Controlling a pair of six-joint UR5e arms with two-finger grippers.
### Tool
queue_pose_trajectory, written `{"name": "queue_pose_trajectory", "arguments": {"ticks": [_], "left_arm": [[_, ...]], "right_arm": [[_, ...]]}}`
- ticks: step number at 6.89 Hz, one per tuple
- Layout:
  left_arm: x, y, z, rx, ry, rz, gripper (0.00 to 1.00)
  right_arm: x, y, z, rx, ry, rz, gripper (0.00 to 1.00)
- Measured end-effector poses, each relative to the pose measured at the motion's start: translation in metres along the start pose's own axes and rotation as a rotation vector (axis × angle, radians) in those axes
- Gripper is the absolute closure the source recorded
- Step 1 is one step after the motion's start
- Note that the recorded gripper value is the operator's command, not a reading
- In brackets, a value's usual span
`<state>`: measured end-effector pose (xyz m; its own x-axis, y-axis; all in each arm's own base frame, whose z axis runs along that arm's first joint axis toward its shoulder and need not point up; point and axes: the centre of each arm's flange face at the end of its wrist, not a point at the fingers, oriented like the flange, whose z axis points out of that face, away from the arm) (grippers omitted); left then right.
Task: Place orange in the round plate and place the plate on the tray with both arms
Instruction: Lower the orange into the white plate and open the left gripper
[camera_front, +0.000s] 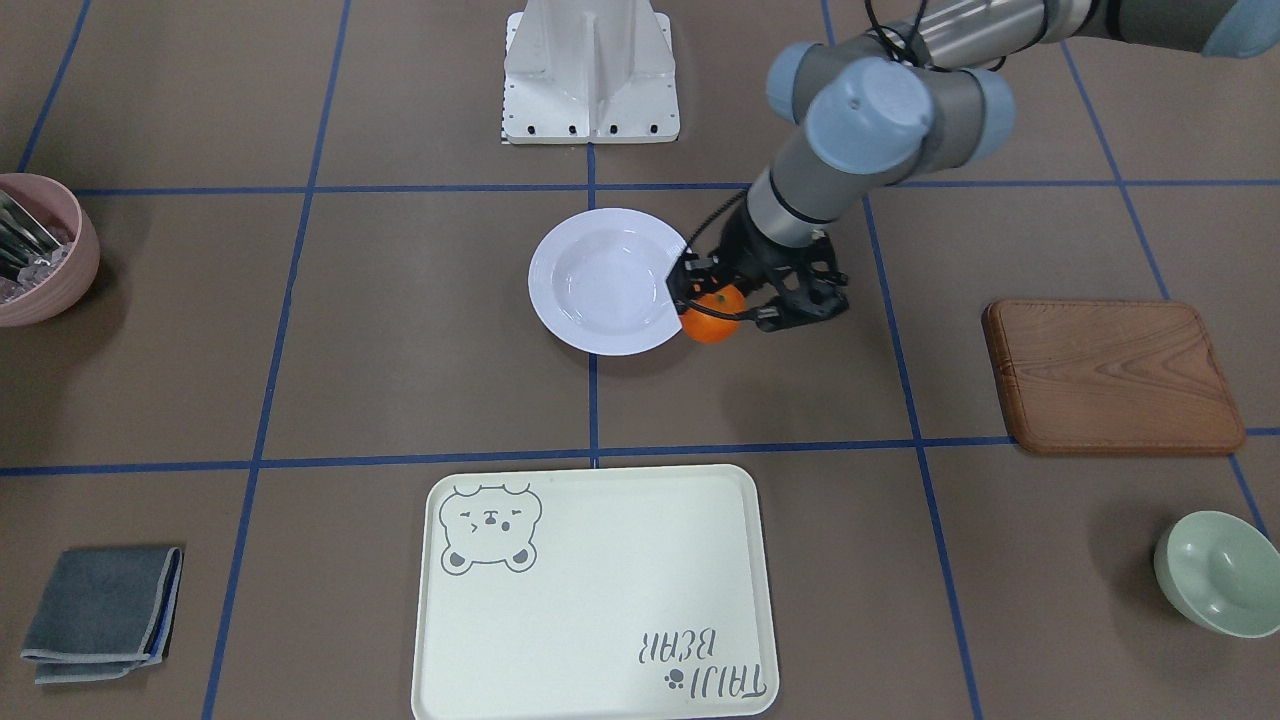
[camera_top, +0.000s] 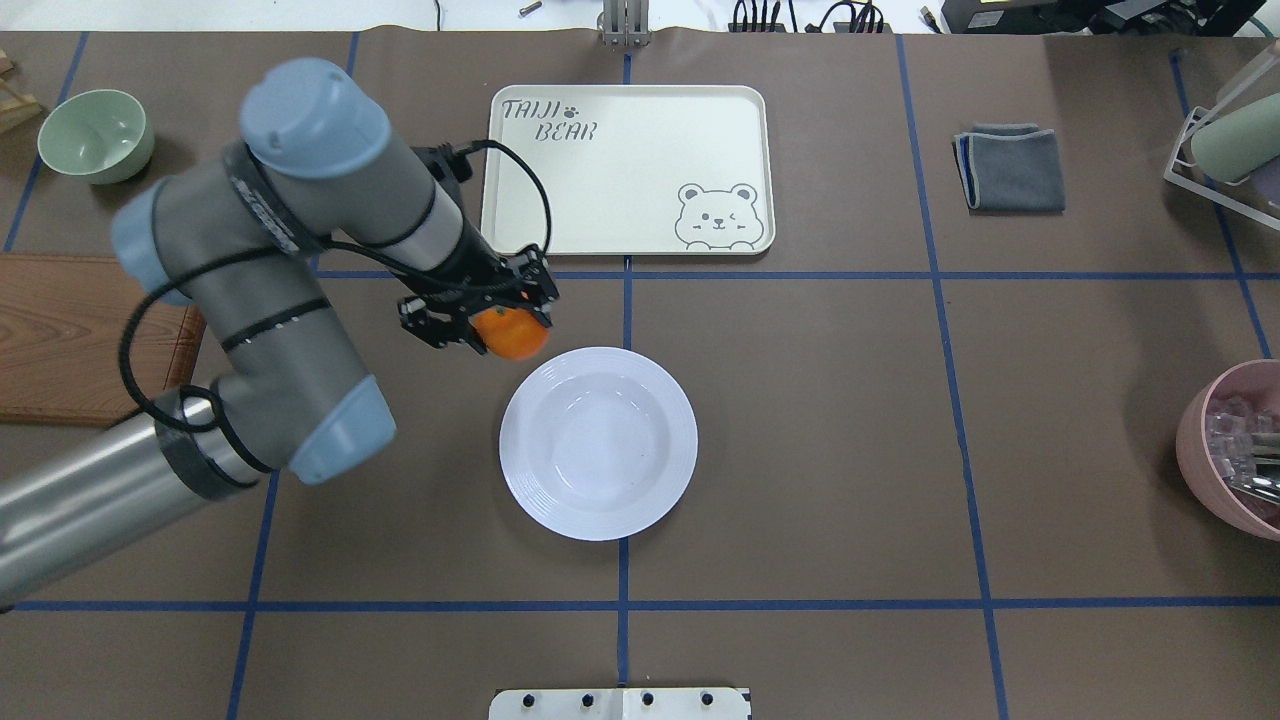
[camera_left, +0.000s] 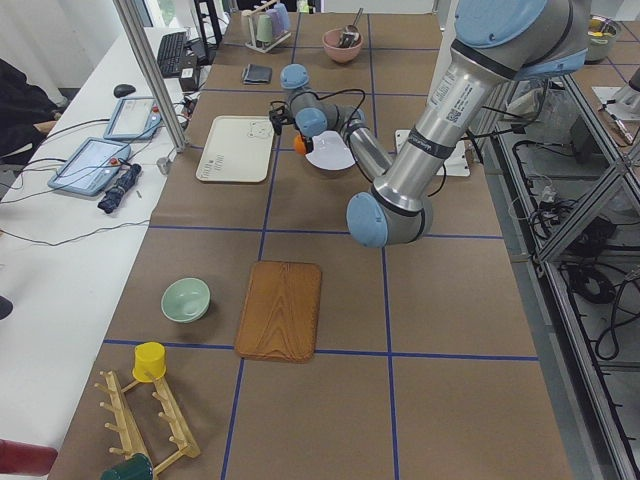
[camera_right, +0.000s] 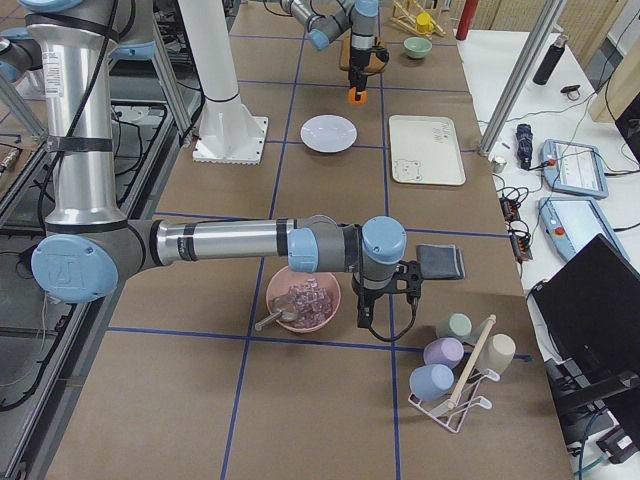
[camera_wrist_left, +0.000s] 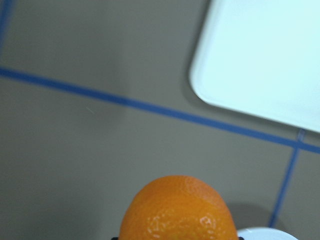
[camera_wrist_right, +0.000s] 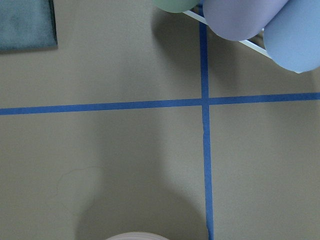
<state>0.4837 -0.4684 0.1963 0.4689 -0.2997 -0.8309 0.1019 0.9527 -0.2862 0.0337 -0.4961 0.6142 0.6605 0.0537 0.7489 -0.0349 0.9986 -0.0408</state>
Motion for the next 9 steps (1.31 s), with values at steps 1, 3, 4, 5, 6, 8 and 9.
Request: {"name": "queue_pose_trajectory", "arguments": {"ticks": [1, 3, 4, 5, 6, 8, 9], "left_arm": [[0.016, 0.038, 0.026, -0.009, -0.007, 0.004, 1.00], [0.021, 0.079, 0.071, 0.000, -0.044, 0.028, 1.00], [0.019, 0.085, 0.086, 0.000, -0.062, 0.031, 1.00], [0.018, 0.089, 0.095, -0.001, -0.074, 0.033, 1.00], [0.019, 0.090, 0.100, -0.002, -0.079, 0.035, 1.00], [0.022, 0.090, 0.106, -0.001, -0.083, 0.038, 0.70], [0.023, 0.089, 0.109, -0.001, -0.081, 0.040, 0.04]], "right_arm": [[0.000, 0.000, 0.000, 0.000, 0.000, 0.003, 0.00], [-0.002, 0.000, -0.001, 0.002, -0.004, 0.007, 0.00], [-0.003, 0.000, -0.002, 0.003, -0.006, 0.007, 0.00], [-0.003, 0.000, -0.002, 0.003, -0.006, 0.007, 0.00], [-0.003, 0.000, -0.002, 0.003, -0.007, 0.007, 0.00], [-0.003, 0.000, -0.002, 0.002, -0.008, 0.007, 0.00], [-0.003, 0.000, -0.002, 0.002, -0.009, 0.007, 0.00]]}}
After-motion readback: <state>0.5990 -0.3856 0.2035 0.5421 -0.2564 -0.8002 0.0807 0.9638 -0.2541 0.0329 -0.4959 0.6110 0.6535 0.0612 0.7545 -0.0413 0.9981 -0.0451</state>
